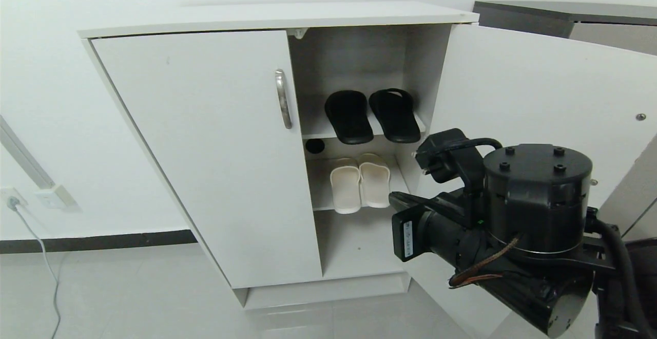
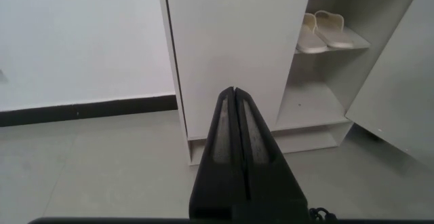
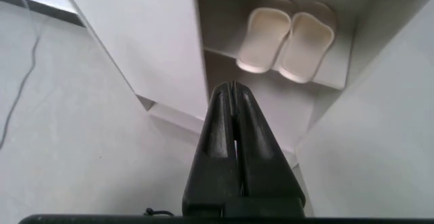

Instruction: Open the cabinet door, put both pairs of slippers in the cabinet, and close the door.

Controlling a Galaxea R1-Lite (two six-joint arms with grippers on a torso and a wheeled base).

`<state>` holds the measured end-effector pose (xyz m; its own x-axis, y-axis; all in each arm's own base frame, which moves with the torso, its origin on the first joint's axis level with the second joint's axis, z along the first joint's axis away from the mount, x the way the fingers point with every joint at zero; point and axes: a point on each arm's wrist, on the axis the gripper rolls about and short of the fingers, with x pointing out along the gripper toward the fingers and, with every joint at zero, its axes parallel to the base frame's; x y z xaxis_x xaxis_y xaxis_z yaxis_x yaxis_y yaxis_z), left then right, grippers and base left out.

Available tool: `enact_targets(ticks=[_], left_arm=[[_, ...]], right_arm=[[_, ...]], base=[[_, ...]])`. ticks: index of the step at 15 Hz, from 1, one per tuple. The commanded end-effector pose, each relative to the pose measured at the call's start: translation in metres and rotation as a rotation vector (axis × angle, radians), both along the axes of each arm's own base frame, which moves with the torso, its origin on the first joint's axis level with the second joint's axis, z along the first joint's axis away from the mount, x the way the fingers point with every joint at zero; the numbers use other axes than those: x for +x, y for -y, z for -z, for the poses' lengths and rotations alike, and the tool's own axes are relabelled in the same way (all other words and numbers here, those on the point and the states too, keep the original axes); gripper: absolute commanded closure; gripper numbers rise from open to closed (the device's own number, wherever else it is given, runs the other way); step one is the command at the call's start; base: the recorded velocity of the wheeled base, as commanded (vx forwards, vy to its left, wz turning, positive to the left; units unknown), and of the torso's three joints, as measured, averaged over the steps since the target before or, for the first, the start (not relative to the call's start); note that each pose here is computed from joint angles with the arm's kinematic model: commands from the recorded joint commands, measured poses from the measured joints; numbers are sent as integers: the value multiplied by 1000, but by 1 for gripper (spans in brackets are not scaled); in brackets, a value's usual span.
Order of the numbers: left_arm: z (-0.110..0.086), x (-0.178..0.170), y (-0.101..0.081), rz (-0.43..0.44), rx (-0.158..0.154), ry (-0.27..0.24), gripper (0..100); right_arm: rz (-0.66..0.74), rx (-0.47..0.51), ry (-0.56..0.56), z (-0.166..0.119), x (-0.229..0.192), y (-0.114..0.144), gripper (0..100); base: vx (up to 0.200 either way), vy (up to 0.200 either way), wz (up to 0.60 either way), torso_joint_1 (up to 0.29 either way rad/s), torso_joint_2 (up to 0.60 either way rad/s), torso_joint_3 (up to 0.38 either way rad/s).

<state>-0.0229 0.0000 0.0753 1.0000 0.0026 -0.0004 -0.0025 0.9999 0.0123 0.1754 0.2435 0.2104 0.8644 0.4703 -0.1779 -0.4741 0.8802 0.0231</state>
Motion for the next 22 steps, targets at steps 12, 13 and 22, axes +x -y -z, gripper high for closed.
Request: enact_targets(ticks=[12,13,22], left_arm=[[0,0,0,-1,0,-1,100],[0,0,0,-1,0,-1,100],[0,0,0,1,0,0,100]], right_arm=[[-4,-24,-11,7,0,-2,100],[-4,-24,-11,7,0,-2,100],[-4,-24,-11,7,0,-1,100]], base=[[0,0,0,0,-17,-21],[0,0,0,-2,-207,-305],[0,0,0,70,-441,-357]])
